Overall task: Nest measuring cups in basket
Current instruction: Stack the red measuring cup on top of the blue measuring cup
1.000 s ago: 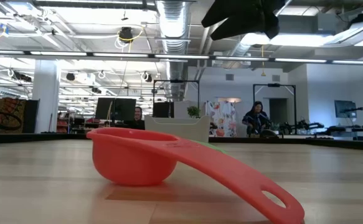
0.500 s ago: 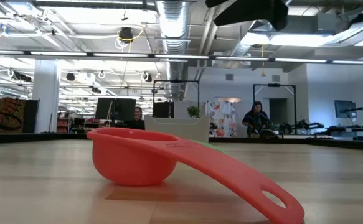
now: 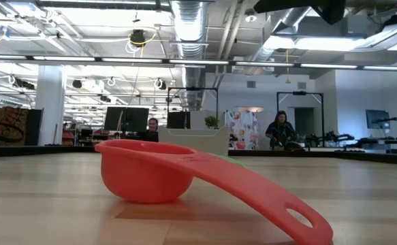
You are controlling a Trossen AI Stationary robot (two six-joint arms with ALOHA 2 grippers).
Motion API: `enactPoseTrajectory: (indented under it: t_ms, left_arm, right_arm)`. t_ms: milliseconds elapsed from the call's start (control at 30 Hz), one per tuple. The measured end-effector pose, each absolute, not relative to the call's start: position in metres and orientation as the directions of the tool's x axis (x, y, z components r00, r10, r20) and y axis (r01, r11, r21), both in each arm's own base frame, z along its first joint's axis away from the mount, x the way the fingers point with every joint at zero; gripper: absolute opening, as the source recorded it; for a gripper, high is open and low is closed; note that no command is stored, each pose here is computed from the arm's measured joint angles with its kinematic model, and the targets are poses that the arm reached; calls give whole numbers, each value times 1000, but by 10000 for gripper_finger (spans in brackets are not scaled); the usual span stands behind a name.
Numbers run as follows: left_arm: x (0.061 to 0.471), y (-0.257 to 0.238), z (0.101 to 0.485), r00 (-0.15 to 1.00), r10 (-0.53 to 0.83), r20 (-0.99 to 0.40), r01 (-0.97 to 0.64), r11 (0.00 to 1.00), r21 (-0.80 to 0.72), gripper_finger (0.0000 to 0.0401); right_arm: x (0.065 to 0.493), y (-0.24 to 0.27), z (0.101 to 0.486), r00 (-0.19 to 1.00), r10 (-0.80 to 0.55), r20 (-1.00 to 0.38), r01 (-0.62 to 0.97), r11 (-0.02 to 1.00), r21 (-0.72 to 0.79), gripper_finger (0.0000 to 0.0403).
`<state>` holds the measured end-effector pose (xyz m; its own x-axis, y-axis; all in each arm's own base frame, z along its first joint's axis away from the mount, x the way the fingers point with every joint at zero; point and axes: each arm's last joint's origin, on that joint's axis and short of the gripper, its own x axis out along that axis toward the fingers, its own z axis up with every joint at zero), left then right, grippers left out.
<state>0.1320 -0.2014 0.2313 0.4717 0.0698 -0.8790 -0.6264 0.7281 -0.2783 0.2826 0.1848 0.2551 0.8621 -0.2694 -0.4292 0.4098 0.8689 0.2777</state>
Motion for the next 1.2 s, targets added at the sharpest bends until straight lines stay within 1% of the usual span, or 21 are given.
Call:
enactPoseTrajectory:
  t_ms: [100, 200, 267, 333, 400, 467, 533, 633, 733, 800, 867, 967, 1033, 1133, 1200]
  left_arm:
    - [130, -202, 231, 476, 71, -876, -624, 729, -281, 119]
    - [131, -202, 232, 511, 94, -854, -616, 733, -288, 119]
    - [132, -200, 233, 552, 131, -823, -600, 748, -283, 119]
    - [136, -195, 234, 587, 190, -787, -595, 760, -260, 119]
    - [142, -187, 233, 597, 255, -760, -599, 773, -211, 119]
    - [151, -176, 228, 581, 311, -752, -602, 786, -140, 115]
    - [159, -163, 220, 537, 353, -766, -607, 792, -61, 110]
    - [170, -144, 205, 480, 366, -797, -601, 799, 5, 102]
    - [180, -128, 198, 479, 319, -818, -584, 811, -26, 95]
    - [186, -122, 202, 493, 261, -830, -553, 831, -67, 91]
    - [189, -115, 213, 502, 203, -841, -534, 838, -116, 89]
    - [189, -113, 237, 535, 76, -842, -502, 829, -245, 87]
    - [188, -114, 252, 564, 6, -826, -490, 808, -329, 87]
    - [182, -115, 270, 615, -21, -788, -490, 773, -403, 87]
    - [178, -115, 275, 640, -21, -768, -486, 763, -427, 87]
  right_arm:
    - [284, 181, 254, 853, -283, -439, 418, 874, 248, 183]
    - [288, 167, 249, 814, -327, -479, 459, 868, 187, 181]
    - [293, 150, 245, 770, -354, -531, 500, 852, 156, 180]
    - [301, 130, 237, 732, -329, -596, 511, 844, 161, 179]
    - [311, 110, 222, 709, -294, -641, 500, 850, 163, 177]
    - [317, 91, 211, 679, -270, -683, 488, 860, 145, 176]
    - [328, 75, 206, 695, -230, -681, 462, 869, 178, 176]
    - [338, 54, 188, 680, -166, -714, 418, 888, 192, 176]
    - [350, 40, 171, 677, -78, -731, 371, 895, 249, 176]
    - [361, 37, 166, 703, -5, -712, 332, 887, 322, 176]
    - [365, 39, 161, 681, 70, -729, 335, 855, 395, 175]
    - [378, 58, 162, 690, 177, -701, 324, 791, 519, 171]
    - [384, 77, 171, 702, 229, -675, 278, 784, 555, 166]
    - [391, 103, 181, 709, 263, -654, 234, 787, 571, 159]
    - [392, 114, 183, 698, 268, -664, 229, 794, 562, 154]
